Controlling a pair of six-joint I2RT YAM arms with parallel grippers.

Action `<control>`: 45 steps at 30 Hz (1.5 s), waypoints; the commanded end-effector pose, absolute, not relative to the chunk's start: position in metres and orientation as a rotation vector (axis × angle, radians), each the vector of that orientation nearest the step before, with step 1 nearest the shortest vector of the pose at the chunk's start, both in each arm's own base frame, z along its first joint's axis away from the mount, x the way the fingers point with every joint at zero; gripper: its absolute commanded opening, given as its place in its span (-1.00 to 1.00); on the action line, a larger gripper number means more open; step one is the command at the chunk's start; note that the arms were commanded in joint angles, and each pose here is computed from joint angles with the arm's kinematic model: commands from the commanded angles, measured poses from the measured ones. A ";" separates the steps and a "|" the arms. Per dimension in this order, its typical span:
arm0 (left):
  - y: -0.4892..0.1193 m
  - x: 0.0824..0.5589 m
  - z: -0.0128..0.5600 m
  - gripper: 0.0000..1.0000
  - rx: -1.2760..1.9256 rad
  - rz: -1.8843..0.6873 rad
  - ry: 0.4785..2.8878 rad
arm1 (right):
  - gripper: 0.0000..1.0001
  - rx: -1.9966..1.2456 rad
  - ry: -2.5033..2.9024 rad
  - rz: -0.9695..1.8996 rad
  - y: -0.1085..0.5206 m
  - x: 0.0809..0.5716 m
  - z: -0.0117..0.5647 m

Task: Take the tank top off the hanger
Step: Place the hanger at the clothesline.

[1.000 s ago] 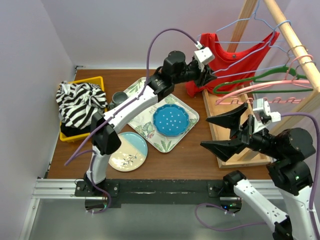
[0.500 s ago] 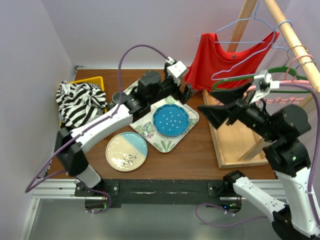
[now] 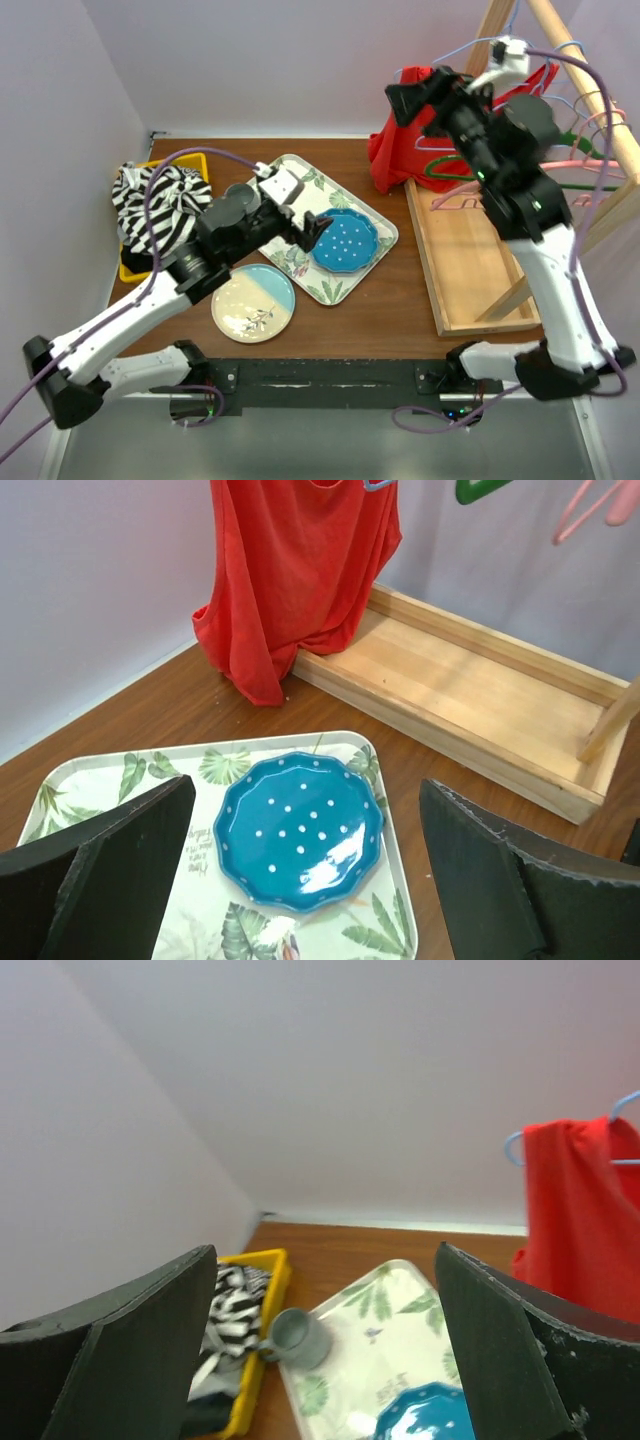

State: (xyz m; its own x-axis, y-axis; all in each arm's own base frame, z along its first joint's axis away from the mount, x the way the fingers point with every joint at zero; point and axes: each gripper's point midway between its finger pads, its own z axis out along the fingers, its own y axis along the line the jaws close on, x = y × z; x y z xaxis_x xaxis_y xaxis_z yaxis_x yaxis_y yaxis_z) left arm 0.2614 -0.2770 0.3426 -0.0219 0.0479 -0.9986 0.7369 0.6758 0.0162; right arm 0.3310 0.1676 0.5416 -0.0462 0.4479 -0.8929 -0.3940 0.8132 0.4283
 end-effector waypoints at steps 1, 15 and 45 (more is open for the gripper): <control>-0.250 0.235 0.341 1.00 0.656 -0.638 1.512 | 0.83 0.191 1.510 0.408 0.145 0.392 0.525; -0.221 0.218 0.296 0.99 0.637 -0.591 1.566 | 0.80 0.491 1.407 -0.063 0.090 0.464 0.516; -0.232 0.214 0.279 1.00 0.687 -0.640 1.614 | 0.60 0.692 1.357 -0.235 0.054 0.540 0.469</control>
